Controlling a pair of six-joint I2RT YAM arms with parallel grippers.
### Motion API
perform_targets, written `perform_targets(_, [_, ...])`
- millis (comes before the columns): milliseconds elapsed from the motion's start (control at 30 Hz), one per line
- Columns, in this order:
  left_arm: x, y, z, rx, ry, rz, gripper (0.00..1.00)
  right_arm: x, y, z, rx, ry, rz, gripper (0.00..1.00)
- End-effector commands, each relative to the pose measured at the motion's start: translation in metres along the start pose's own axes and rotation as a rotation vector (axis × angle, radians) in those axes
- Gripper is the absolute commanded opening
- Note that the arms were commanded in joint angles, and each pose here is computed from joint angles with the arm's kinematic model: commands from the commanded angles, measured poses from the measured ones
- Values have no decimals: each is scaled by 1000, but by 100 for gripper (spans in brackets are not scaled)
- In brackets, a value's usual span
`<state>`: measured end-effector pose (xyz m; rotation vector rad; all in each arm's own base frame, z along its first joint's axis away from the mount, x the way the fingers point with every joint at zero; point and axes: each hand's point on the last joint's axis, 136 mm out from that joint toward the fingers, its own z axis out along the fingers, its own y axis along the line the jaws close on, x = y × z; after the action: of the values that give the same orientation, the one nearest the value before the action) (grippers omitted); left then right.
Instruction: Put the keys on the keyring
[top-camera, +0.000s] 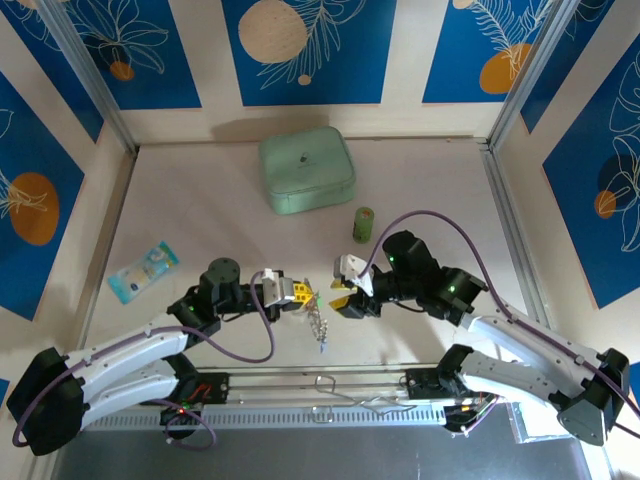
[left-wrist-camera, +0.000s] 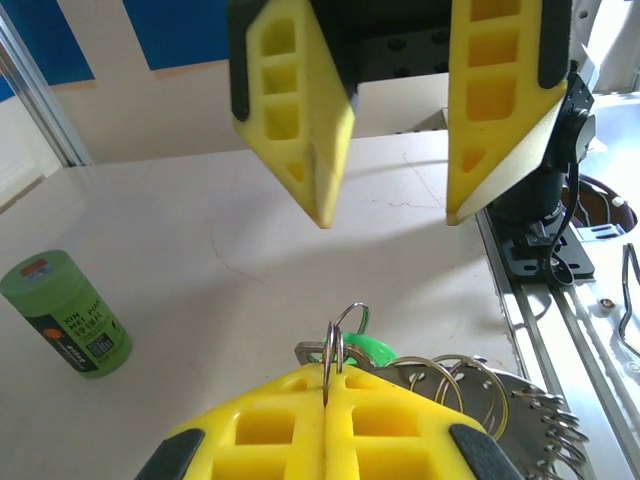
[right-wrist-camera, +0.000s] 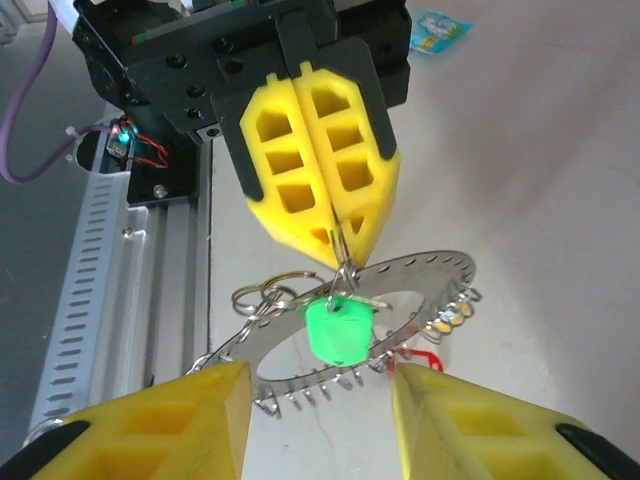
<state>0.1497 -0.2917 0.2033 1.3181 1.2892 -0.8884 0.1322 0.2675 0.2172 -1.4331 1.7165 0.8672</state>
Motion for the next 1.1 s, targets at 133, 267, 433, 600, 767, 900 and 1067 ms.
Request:
perform_targets(133, [-18, 1, 0, -12, -76, 26, 0, -1, 4, -2, -26, -15, 190, 43])
perform_targets(267, [-19, 1, 0, -6, -80, 21, 0, -5, 3, 1, -41, -12, 200, 43])
perform_targets(433, [-19, 0, 0, -3, -78, 20, 0, -13, -6, 9, -34, -10, 205, 43])
perform_targets(600, [-19, 1, 1, -1, -75, 16, 0, -22, -5, 14, -55, -27, 190, 42])
perform_targets(767, [-20, 1, 2, 1, -78, 15, 0, -26, -6, 15, -62, -39, 172, 37])
perform_targets(900, [-20, 1, 2, 1, -78, 13, 0, -25, -6, 18, -67, -32, 171, 30])
perform_targets(1067, [-20, 0, 2, 2, -78, 12, 0, -22, -6, 21, -67, -16, 173, 29])
